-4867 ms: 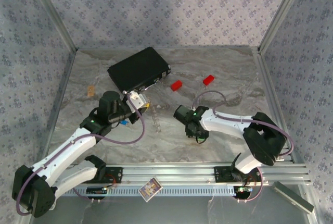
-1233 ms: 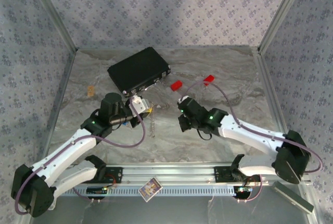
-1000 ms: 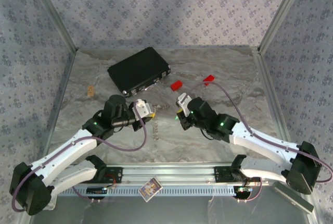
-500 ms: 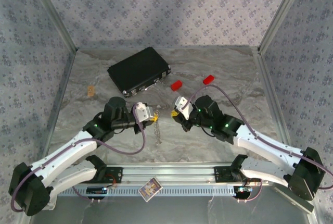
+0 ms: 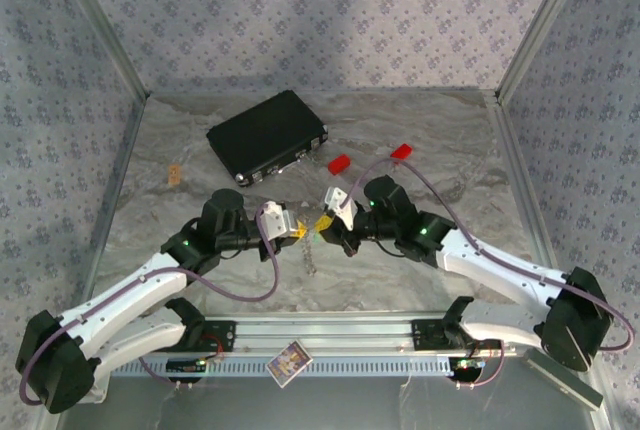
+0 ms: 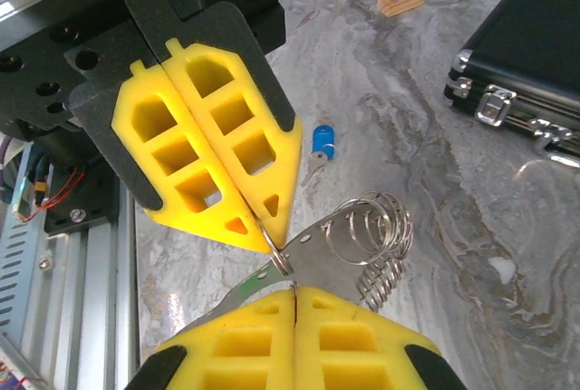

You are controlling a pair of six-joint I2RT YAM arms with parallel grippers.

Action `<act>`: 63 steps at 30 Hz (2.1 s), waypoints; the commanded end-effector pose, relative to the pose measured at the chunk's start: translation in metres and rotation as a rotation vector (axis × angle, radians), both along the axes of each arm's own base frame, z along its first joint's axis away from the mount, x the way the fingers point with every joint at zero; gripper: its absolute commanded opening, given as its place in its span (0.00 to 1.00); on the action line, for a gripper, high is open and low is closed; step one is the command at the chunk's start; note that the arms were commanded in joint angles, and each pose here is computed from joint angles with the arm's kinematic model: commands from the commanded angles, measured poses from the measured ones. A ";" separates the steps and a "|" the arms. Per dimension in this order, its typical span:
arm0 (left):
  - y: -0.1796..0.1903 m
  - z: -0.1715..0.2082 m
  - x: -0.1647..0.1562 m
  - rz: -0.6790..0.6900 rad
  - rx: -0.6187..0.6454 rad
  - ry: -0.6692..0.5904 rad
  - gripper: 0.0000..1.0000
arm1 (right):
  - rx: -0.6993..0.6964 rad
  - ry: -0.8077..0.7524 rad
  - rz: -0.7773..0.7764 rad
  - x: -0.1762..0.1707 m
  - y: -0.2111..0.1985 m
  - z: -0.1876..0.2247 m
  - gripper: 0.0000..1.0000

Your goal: Put the keys on the keyring

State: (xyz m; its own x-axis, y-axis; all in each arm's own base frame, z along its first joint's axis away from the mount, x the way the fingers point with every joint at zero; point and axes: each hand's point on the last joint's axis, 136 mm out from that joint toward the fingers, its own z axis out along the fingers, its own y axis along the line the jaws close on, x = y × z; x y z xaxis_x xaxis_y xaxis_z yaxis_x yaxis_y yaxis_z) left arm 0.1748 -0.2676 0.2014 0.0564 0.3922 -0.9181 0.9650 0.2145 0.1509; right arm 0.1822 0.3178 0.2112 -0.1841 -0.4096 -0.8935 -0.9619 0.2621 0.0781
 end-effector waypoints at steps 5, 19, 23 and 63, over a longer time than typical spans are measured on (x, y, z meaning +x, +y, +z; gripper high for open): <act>-0.004 0.015 -0.003 -0.023 -0.031 -0.055 0.00 | 0.048 -0.013 0.033 -0.002 0.010 0.020 0.00; -0.005 0.013 -0.004 -0.032 -0.025 -0.053 0.00 | 0.052 -0.034 0.007 0.003 0.013 0.020 0.00; -0.006 0.014 -0.004 -0.033 -0.028 -0.053 0.00 | 0.049 -0.040 -0.011 0.006 0.013 0.020 0.00; -0.003 0.032 0.007 0.130 -0.215 0.013 0.00 | 0.063 -0.039 -0.145 0.027 0.010 0.012 0.00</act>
State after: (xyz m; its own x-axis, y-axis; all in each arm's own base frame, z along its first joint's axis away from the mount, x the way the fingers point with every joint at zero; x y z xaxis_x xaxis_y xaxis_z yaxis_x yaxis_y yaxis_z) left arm 0.1857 -0.2660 0.2047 -0.0434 0.2873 -0.9569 0.9259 0.3712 0.0695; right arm 0.2015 0.3274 0.2237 -0.1974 -0.3428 -0.9184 -0.9295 0.3632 0.0642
